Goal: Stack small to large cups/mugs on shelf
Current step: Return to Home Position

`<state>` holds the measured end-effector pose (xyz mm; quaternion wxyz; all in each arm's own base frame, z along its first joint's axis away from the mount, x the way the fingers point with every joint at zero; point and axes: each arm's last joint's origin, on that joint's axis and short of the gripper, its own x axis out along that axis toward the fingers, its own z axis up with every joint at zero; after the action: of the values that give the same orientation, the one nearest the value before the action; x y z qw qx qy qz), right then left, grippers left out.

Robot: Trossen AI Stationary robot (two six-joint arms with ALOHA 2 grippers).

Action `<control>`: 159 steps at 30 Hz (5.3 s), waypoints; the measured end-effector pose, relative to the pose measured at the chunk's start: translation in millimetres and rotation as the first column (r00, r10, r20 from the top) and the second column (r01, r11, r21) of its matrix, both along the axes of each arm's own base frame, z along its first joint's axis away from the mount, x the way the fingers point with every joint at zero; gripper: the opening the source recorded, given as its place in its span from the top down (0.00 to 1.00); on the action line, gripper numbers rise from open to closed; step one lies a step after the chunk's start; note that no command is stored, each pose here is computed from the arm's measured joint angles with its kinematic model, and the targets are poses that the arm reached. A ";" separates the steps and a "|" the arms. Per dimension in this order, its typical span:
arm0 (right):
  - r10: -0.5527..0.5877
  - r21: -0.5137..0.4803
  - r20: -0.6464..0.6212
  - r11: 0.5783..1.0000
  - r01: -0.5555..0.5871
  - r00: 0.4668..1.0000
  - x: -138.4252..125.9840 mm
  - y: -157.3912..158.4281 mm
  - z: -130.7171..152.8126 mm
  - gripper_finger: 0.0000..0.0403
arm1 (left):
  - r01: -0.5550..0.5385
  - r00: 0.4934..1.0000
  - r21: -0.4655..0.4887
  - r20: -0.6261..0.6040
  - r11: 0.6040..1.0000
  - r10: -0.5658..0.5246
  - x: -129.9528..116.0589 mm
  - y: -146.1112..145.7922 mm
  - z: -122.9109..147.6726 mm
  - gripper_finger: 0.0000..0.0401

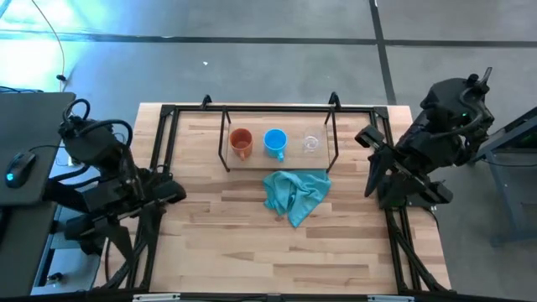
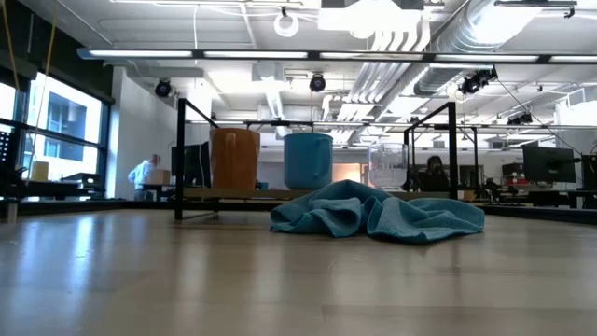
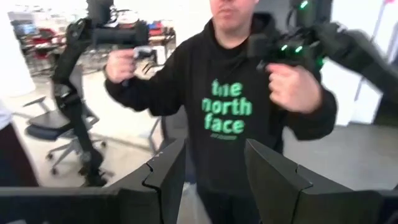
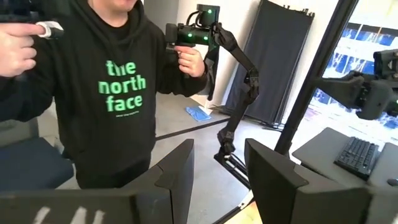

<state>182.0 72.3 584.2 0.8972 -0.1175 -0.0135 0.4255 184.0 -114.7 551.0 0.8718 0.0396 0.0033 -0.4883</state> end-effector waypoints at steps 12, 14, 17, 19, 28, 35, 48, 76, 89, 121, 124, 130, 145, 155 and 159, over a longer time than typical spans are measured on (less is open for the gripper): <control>-0.079 -0.030 -0.011 0.996 0.078 0.997 4.7 -2.6 -3.4 0.67 | -0.046 0.999 0.052 -0.007 0.998 0.046 -23.4 13.8 -5.9 0.62; -0.079 -0.035 -0.021 0.996 0.079 0.997 6.7 -2.1 -4.9 0.67 | -0.048 0.999 0.051 -0.011 0.998 0.049 -25.8 15.2 -14.5 0.62; -0.094 -0.042 -0.031 0.995 0.092 0.995 8.5 -2.1 -6.4 0.67 | -0.075 0.997 0.033 0.003 0.997 0.075 -31.7 19.1 -31.9 0.62; -0.115 -0.044 -0.030 0.993 0.114 0.993 8.9 -2.5 -6.4 0.67 | -0.103 0.994 -0.004 0.035 0.995 0.103 -38.1 23.3 -43.3 0.62; -0.161 -0.055 -0.017 0.986 0.160 0.987 11.6 -10.8 -6.3 0.67 | -0.252 0.940 -0.221 0.175 0.942 0.293 -87.3 55.1 -92.0 0.62; -0.206 -0.061 -0.010 0.977 0.205 0.979 14.3 -19.8 -6.3 0.67 | -0.361 0.877 -0.328 0.197 0.873 0.437 -119.0 76.9 -128.0 0.62; -0.305 -0.051 -0.065 0.952 0.302 0.950 18.4 -40.9 -9.2 0.67 | -0.380 0.838 -0.419 0.222 0.825 0.499 -158.2 99.9 -173.8 0.62; -0.308 -0.086 -0.074 0.950 0.301 0.949 20.0 -43.2 -13.1 0.67 | -0.489 0.736 -0.515 0.189 0.704 0.650 -156.0 104.6 -231.6 0.62; -0.308 -0.087 -0.102 0.950 0.300 0.946 34.4 -42.0 -18.2 0.67 | -0.406 0.793 -0.534 0.196 0.741 0.576 -135.1 90.7 -265.1 0.62; -0.306 -0.035 -0.079 0.952 0.304 0.949 37.9 -41.6 -13.0 0.67 | -0.284 0.868 -0.519 0.217 0.806 0.446 -111.5 73.4 -335.2 0.62; -0.315 -0.031 -0.072 0.949 0.314 0.946 38.4 -43.9 -12.2 0.67 | -0.298 0.847 -0.491 0.258 0.818 0.464 -111.3 73.4 -335.4 0.62; -0.345 -0.017 -0.095 0.938 0.345 0.934 43.0 -50.1 -13.5 0.67 | -0.363 0.757 -0.441 0.375 0.821 0.535 -111.6 75.0 -333.6 0.62; -0.375 -0.035 -0.223 0.926 0.377 0.900 98.4 -72.2 -41.4 0.67 | -0.610 0.648 -0.441 0.200 0.658 0.735 -103.3 82.9 -342.0 0.62; -0.315 0.006 -0.205 0.946 0.323 0.927 119.9 -77.2 -46.4 0.67 | -0.604 0.690 -0.435 0.135 0.668 0.711 -95.5 103.9 -346.4 0.62; -0.315 0.027 -0.200 0.945 0.327 0.928 119.4 -77.1 -43.7 0.67 | -0.582 0.719 -0.435 0.117 0.686 0.685 -95.6 110.4 -346.4 0.62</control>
<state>301.4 -4.7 540.5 0.9549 -0.0494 0.0800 0.2817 88.4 -4.3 204.6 0.9698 -0.0617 -0.1937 -0.1345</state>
